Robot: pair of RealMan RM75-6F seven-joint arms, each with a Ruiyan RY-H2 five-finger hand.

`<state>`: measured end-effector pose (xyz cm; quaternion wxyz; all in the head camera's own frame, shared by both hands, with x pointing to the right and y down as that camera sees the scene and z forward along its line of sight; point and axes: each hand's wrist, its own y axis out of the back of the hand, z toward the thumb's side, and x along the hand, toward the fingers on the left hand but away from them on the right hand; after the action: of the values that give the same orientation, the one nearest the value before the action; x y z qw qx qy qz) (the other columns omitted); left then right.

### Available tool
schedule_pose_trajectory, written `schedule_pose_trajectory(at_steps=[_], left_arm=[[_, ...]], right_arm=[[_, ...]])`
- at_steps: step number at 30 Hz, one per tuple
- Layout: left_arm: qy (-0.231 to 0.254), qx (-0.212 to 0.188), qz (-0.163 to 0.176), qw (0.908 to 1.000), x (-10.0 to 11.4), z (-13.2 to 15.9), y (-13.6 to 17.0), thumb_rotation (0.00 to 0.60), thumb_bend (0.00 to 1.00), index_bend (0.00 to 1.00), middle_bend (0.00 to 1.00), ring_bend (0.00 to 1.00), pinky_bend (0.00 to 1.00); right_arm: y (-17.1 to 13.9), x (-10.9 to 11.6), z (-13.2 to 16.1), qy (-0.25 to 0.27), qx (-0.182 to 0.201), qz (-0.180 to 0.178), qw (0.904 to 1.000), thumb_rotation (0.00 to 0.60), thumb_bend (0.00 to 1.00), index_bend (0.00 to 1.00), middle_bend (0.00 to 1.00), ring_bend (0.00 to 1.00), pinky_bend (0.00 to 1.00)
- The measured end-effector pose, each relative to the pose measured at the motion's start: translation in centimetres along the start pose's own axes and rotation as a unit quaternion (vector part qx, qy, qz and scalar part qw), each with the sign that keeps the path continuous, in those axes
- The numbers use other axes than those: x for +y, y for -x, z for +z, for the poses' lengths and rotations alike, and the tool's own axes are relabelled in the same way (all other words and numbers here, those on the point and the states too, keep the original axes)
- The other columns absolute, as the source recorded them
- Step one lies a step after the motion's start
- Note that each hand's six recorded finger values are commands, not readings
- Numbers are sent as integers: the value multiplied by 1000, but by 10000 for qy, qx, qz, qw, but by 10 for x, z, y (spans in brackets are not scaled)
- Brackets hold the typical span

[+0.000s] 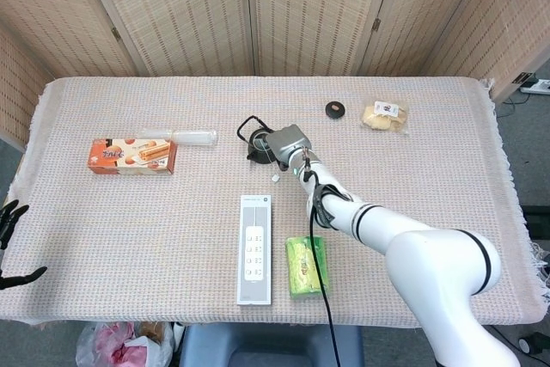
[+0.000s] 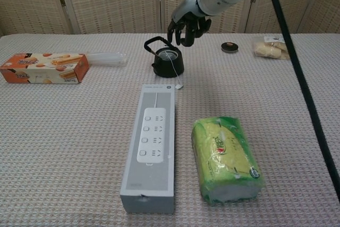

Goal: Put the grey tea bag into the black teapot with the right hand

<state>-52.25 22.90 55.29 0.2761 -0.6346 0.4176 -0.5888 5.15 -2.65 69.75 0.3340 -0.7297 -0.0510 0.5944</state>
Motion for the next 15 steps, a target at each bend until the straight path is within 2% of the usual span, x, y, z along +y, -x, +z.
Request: schedule_pose_trajectory(at_steps=[15], left_arm=[[32,19,-9,10000,1,-3,1,600,139,0,0,0,147]], right_arm=[[24,-4,8,-19,44,-21,10000,600,647,197,180,902,1000]])
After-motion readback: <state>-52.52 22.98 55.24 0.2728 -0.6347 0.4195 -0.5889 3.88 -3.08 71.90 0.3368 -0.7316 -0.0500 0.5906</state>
